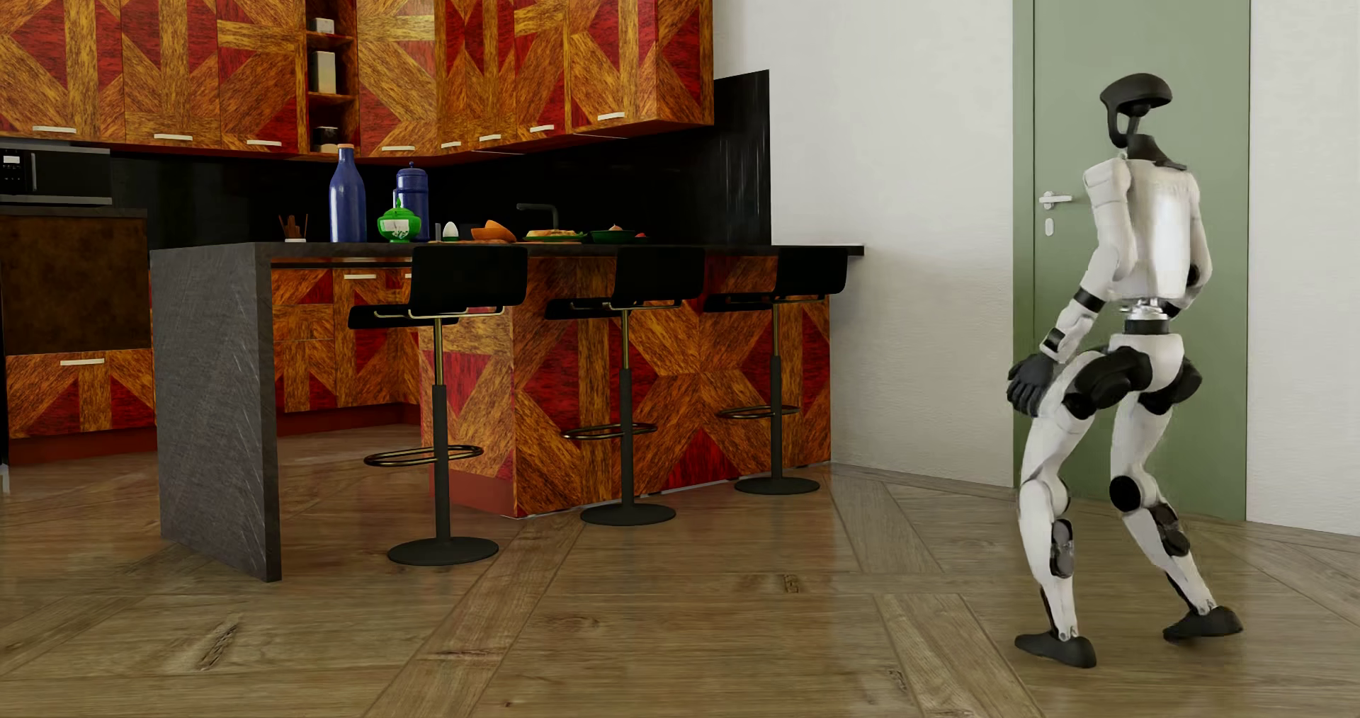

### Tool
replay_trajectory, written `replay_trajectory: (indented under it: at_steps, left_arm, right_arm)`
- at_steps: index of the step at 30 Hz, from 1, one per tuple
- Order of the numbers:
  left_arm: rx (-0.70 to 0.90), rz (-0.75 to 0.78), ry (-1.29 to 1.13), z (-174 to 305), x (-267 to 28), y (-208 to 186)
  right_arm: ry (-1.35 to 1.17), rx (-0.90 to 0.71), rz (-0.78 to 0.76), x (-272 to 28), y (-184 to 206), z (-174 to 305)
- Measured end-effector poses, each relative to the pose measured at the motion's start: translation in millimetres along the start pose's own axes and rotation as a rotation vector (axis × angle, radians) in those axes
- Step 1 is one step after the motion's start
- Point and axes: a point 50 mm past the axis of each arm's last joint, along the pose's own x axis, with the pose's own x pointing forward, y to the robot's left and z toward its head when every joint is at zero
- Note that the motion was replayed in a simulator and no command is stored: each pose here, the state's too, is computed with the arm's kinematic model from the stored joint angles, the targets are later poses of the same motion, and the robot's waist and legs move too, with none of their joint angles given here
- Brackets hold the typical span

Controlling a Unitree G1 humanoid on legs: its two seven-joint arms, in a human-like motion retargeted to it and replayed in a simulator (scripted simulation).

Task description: Face back

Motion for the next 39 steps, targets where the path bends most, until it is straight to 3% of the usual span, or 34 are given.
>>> replay_trajectory:
  at_steps: [3, 6, 9, 10, 12, 14, 20, 24, 27, 35, 39]
  left_arm:
    - [-0.061, -0.003, -0.129, 16.8, -5.9, -20.7]
    - [-0.091, -0.057, -0.074, 14.2, -8.5, -35.9]
    - [-0.035, -0.040, 0.016, -12.1, -8.5, 10.5]
    - [-0.051, -0.055, -0.053, 12.4, -0.9, 11.7]
    - [-0.082, -0.137, -0.261, 70.8, 6.5, -11.9]
    - [-0.091, -0.194, -0.365, 89.7, 3.0, -31.9]
    - [0.029, -0.164, -0.175, 55.7, 6.4, -17.7]
    - [0.018, -0.185, -0.225, 58.8, 3.0, -22.8]
    - [-0.021, -0.191, -0.250, 63.4, 2.4, -24.5]
    - [-0.006, -0.195, -0.174, 51.7, 3.6, -24.6]
    - [-0.004, -0.197, -0.295, 80.3, 5.3, -26.7]
  right_arm:
    - [0.281, 0.080, -0.039, -43.0, -22.4, -81.9]
    - [0.215, 0.069, -0.073, -17.4, -27.6, -45.4]
    - [-0.020, 0.046, -0.102, 15.1, -24.1, 26.4]
    - [-0.044, 0.065, -0.105, 12.9, -20.7, 27.9]
    - [0.105, 0.120, -0.162, -5.5, -32.2, -20.6]
    - [0.264, 0.170, -0.168, -22.7, -20.9, -57.0]
    - [0.190, 0.010, -0.082, -9.6, -14.6, -31.6]
    - [0.182, 0.086, -0.078, -12.3, -13.0, -36.3]
    - [0.245, 0.054, -0.093, -21.0, -19.1, -51.3]
    - [0.185, 0.087, -0.100, -11.8, -15.9, -36.7]
    - [0.226, 0.058, -0.114, -16.1, -13.0, -45.4]
